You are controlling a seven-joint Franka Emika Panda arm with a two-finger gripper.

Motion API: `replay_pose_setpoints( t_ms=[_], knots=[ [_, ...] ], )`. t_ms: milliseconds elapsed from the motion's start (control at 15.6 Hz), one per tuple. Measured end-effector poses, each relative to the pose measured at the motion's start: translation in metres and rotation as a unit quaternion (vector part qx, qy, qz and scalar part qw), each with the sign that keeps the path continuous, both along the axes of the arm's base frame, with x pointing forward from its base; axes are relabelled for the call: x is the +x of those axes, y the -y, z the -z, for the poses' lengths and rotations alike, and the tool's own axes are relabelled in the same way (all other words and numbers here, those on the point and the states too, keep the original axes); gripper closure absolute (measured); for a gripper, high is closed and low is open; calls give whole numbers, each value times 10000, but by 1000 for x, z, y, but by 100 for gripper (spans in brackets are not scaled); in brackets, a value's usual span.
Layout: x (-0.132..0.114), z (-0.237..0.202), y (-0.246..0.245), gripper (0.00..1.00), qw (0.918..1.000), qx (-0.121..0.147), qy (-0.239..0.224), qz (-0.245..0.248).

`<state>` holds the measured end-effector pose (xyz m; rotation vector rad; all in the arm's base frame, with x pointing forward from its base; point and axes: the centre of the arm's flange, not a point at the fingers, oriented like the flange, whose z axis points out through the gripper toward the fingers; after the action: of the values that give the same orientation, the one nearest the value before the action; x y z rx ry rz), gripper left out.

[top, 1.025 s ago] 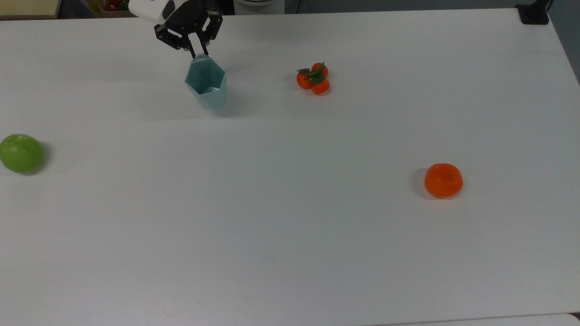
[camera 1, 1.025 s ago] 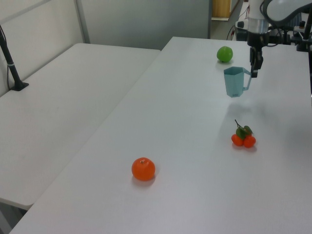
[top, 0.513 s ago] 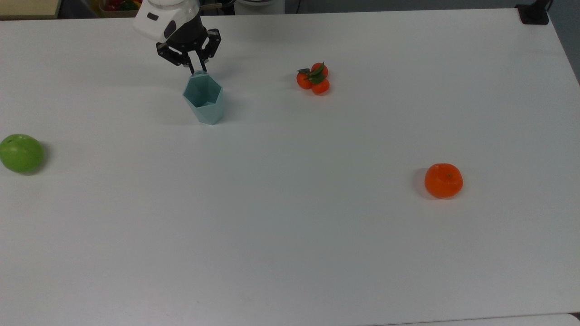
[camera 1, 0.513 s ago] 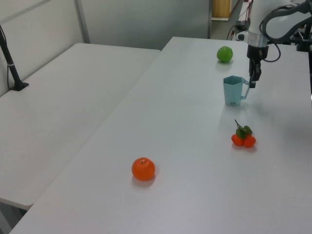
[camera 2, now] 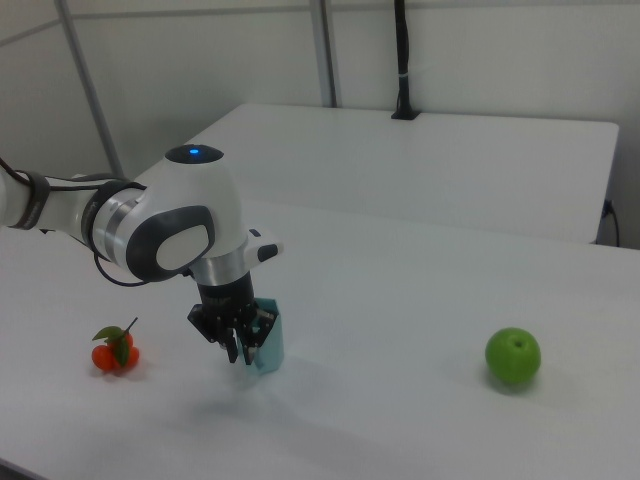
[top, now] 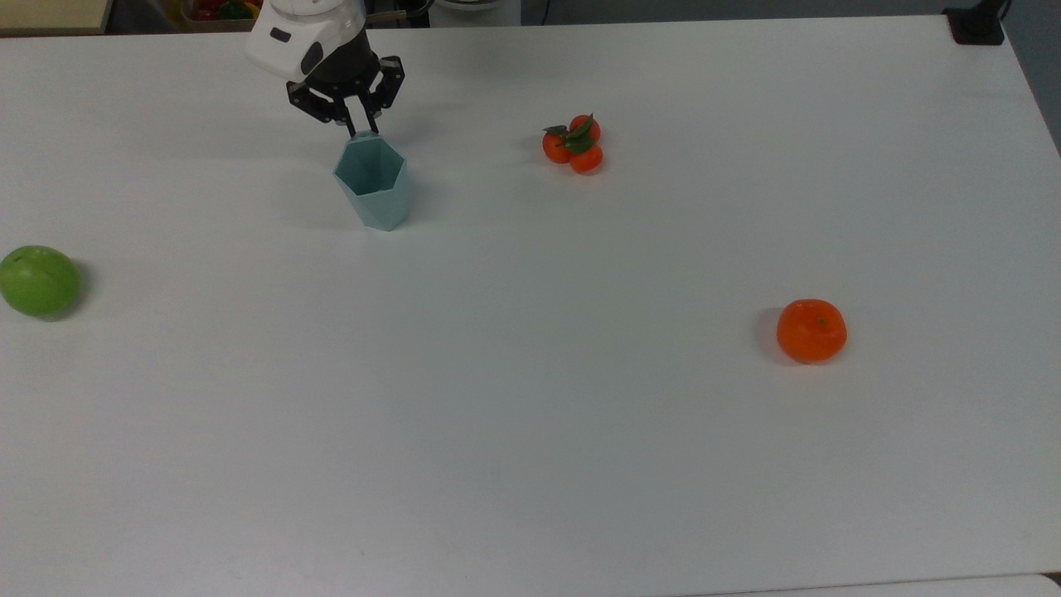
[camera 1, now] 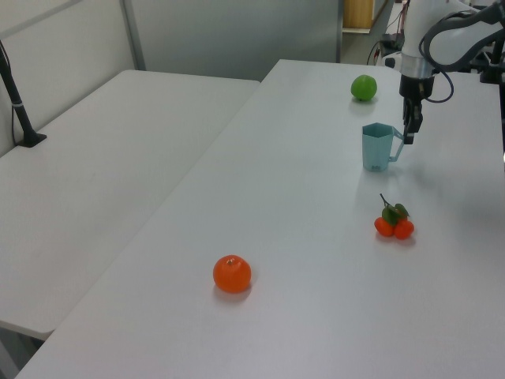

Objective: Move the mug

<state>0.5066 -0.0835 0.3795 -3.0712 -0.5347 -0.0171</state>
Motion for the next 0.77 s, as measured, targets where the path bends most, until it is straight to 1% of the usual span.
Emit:
replay_pose_setpoints(
  t_ms=[64,128,192,320,577,641,769],
  knots=[
    [0,1,0,74,10000,0,-8,1],
    [0,1,0,74,10000,0,-15,3],
    [0,2,0,67,10000,0,-20,6],
    [0,2,0,50,10000,0,-21,8],
    [0,-2,0,8,10000,7,-36,79],
    [1,-7,0,1,9999,19,-82,120],
    [5,-30,1,0,9993,50,-196,310]
  ],
)
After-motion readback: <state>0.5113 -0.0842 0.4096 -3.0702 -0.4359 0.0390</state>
